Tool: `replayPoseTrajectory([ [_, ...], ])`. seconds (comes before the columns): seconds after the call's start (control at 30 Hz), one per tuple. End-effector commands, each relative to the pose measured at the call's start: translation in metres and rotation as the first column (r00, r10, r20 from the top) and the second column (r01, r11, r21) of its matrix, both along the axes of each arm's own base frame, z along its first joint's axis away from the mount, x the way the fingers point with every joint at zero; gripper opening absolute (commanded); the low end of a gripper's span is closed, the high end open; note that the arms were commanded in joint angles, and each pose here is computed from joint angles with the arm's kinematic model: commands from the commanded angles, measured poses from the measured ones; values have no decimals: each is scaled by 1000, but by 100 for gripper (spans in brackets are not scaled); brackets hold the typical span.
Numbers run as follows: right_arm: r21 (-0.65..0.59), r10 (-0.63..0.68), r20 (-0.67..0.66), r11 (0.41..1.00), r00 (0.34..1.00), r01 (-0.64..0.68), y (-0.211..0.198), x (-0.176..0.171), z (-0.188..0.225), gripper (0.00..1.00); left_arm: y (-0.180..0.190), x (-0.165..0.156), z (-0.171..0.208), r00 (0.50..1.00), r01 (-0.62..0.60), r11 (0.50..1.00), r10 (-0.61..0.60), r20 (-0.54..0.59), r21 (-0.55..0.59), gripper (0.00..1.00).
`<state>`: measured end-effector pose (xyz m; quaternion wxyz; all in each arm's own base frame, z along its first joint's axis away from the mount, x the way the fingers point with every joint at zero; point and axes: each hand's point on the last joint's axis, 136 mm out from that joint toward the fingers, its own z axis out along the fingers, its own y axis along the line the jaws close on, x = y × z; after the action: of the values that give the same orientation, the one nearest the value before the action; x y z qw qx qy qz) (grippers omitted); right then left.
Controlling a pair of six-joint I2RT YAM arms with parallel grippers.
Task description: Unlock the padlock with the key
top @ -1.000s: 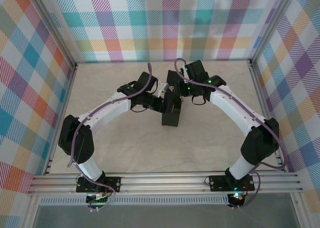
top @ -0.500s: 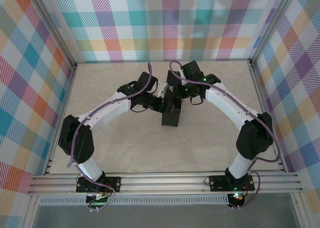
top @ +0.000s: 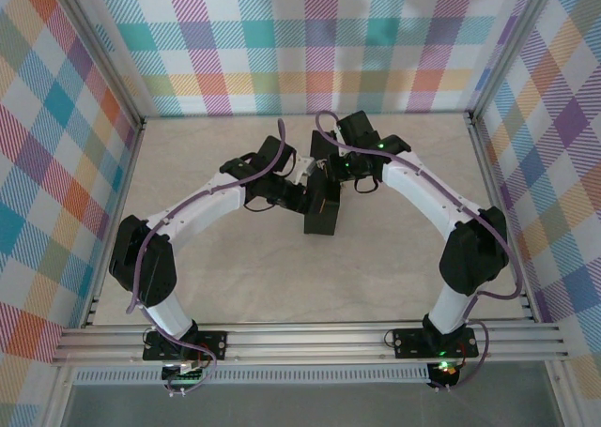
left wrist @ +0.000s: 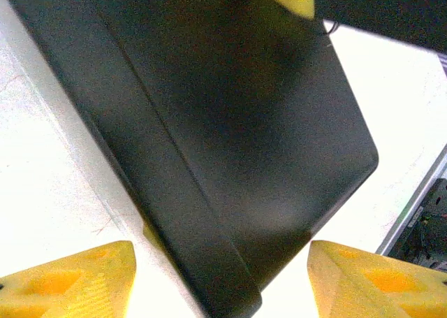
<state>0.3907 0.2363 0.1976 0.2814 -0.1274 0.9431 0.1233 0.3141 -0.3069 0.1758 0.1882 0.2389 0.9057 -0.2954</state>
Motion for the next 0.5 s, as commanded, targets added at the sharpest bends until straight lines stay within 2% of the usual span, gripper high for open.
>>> replayPoseTrajectory([
  [0.0, 53, -76, 12, 996, 997, 76, 0, 4, 8, 20, 5, -10, 8, 1000, 20, 1000, -20, 2, -21, 66],
  [0.13, 123, -165, 51, 980, 985, 158, -1, 12, 21, 15, 2, -13, 9, 1000, 20, 998, -20, -7, -54, 65],
  [0.47, 197, -297, 78, 940, 952, 277, -5, 27, 20, 14, 0, -17, 8, 999, 30, 997, -31, -20, -68, 64],
])
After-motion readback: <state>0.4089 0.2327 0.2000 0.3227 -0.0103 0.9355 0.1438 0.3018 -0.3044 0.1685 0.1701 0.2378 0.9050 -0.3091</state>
